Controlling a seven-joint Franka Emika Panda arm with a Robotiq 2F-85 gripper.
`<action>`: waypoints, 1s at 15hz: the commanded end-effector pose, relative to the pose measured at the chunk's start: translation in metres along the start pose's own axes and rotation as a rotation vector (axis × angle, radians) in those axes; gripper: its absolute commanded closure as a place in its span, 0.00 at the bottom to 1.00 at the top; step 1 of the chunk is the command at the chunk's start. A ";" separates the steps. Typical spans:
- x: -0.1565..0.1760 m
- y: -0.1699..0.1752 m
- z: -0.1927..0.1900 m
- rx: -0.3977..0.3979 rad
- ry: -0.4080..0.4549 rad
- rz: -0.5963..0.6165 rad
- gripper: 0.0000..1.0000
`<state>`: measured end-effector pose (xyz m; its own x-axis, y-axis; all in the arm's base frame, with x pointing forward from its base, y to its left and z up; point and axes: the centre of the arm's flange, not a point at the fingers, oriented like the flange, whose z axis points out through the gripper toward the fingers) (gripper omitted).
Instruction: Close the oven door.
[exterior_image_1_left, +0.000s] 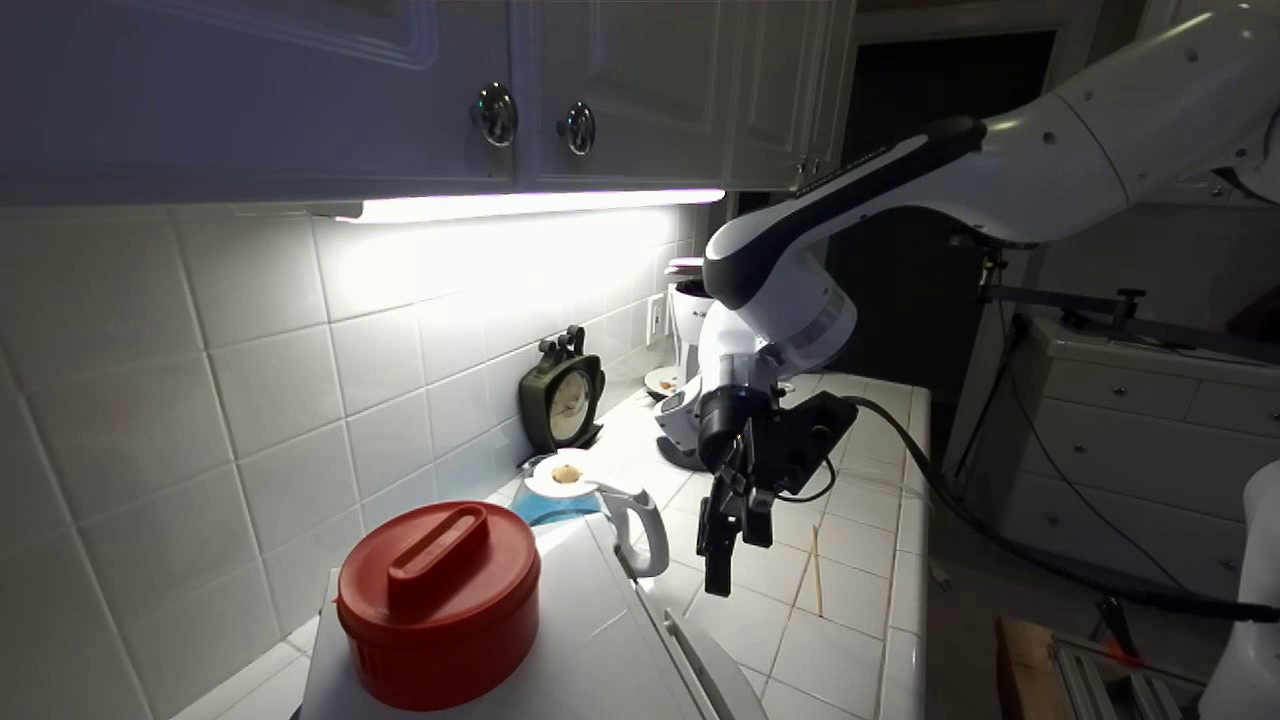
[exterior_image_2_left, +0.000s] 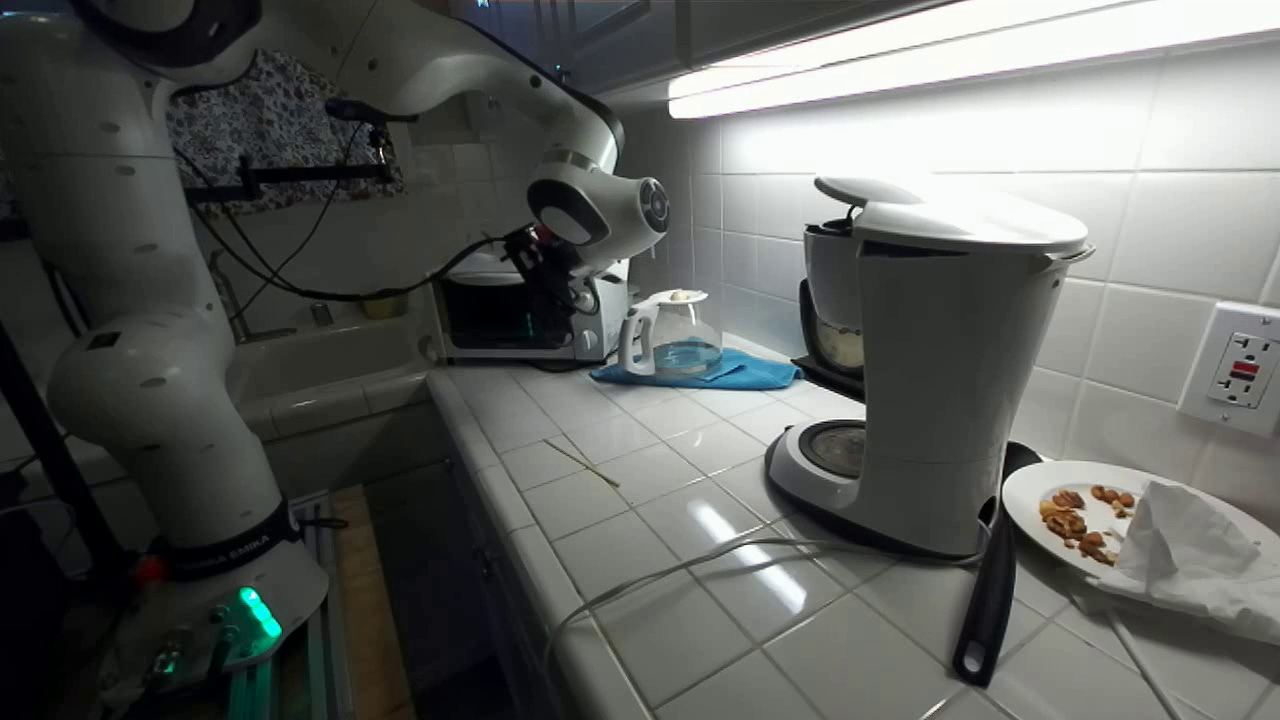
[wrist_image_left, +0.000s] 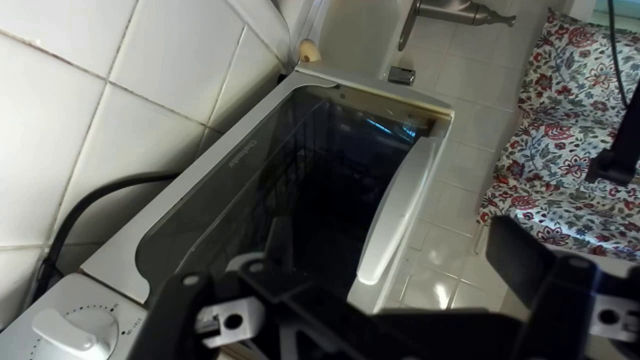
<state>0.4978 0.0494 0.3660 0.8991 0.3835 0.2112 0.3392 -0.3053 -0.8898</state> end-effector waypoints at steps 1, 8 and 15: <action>-0.003 -0.016 0.001 -0.058 0.035 0.043 0.00; -0.006 -0.043 -0.014 -0.289 0.061 0.209 0.00; -0.016 -0.076 -0.015 -0.479 0.115 0.177 0.00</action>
<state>0.4854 0.0468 0.4257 0.9733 0.2064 0.1009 0.2182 -0.6928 -0.6874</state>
